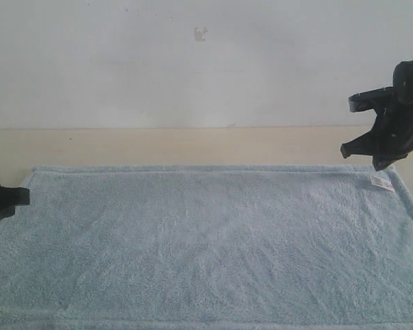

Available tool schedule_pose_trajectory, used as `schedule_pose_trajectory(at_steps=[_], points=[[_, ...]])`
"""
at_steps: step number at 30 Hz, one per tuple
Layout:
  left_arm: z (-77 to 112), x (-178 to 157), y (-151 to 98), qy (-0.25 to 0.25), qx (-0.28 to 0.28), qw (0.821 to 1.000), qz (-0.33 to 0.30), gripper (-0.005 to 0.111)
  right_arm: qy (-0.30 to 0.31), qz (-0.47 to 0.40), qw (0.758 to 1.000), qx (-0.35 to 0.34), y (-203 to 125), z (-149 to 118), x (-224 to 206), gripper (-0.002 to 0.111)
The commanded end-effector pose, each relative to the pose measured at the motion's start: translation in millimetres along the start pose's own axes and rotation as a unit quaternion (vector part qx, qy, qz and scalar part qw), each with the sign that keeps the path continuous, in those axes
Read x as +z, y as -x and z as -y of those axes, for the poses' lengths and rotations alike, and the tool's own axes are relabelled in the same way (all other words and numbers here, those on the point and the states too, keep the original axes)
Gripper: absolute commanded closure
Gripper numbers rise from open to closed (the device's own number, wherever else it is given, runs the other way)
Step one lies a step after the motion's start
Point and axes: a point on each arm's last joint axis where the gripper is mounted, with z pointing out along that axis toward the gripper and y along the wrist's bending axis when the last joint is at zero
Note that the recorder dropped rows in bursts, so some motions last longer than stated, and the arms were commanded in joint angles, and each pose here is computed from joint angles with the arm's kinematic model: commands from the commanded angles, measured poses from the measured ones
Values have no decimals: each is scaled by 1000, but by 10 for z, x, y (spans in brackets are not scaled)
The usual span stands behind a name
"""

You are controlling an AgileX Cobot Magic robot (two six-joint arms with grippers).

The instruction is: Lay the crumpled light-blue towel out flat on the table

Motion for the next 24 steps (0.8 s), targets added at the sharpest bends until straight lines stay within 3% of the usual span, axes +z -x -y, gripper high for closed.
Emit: schedule_pose_trajectory(at_steps=[1,9,24], points=[[28,27,14,-4,-5,1000,-7,69,-9,1,1000,0,25,100,22,108],[29,28,8,-4,-4,1000,-11,69,-16,-19,1000,17,-54,385,141,108],[29,28,8,-4,-4,1000,-11,69,25,-7,1000,13,-53,282,280,108]])
